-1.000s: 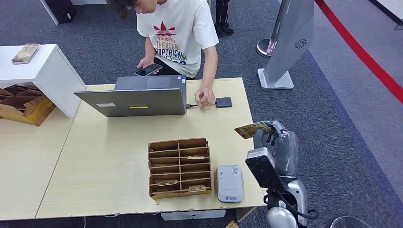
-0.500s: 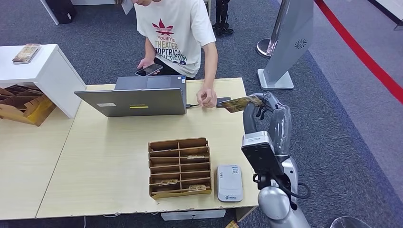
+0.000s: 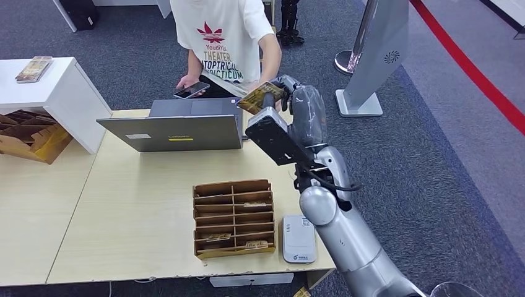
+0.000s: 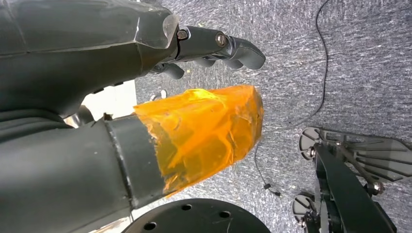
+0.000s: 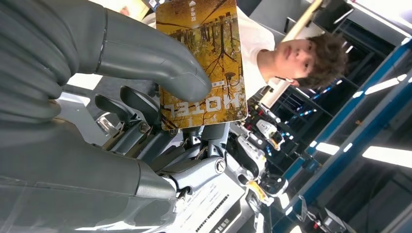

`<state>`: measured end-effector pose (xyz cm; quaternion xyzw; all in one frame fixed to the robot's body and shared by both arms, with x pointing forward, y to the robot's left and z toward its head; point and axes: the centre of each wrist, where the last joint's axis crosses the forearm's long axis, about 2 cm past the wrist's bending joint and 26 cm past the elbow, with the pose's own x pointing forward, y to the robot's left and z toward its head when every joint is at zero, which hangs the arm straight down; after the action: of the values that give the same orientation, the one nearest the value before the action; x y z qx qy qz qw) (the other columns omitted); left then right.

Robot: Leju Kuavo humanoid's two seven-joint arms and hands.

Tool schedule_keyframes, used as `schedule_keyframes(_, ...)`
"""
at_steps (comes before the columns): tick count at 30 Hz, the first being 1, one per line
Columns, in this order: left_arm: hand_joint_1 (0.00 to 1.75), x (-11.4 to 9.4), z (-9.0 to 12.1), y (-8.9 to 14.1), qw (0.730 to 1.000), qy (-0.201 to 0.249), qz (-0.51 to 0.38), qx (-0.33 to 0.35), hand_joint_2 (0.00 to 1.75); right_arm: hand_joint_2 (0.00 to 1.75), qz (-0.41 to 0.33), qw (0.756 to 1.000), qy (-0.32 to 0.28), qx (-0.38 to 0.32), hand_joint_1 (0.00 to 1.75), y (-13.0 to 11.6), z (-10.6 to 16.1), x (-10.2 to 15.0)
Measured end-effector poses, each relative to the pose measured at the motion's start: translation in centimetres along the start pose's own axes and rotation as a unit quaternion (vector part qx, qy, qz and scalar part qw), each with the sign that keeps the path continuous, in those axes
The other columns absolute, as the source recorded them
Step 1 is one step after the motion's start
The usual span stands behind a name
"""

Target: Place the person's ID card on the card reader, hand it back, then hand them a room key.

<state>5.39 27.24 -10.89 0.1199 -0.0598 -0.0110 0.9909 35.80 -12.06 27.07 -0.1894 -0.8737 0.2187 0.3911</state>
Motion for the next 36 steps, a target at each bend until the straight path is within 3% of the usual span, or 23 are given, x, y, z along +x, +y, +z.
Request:
schedule_keyframes(6,0.00,0.1,0.0,0.1,1.000,0.000,-0.014,0.000,0.00,1.75,0.033,0.999,0.002,0.015,1.75,0.6,-0.9,-0.2)
schedule_keyframes(16,0.00,1.8,0.1,0.0,0.998,-0.009,-0.062,-0.008,0.00,1.75,0.156,0.987,0.005,0.029,1.75,2.0,-5.2,-0.8)
schedule_keyframes(24,0.00,2.1,0.1,-0.1,0.997,-0.011,-0.071,-0.010,0.00,1.75,0.181,0.983,0.009,0.036,1.75,2.5,-5.6,-1.0)
schedule_keyframes(25,0.00,2.2,0.1,-0.1,0.997,-0.012,-0.072,-0.010,0.00,1.75,0.186,0.982,0.010,0.039,1.42,2.7,-5.6,-1.1)
schedule_keyframes(28,0.00,2.4,0.1,-0.1,0.997,-0.013,-0.075,-0.012,0.00,1.75,0.208,0.976,0.015,0.064,0.11,3.8,-5.1,-1.9)
schedule_keyframes(29,0.00,2.4,0.1,-0.1,0.997,-0.013,-0.074,-0.012,0.00,1.75,0.208,0.975,0.016,0.075,0.00,4.2,-4.7,-2.2)
schedule_keyframes(36,0.00,1.9,0.2,-0.3,0.998,-0.013,-0.063,-0.009,0.00,1.75,0.151,0.984,0.013,0.095,0.00,5.8,-2.2,-2.2)
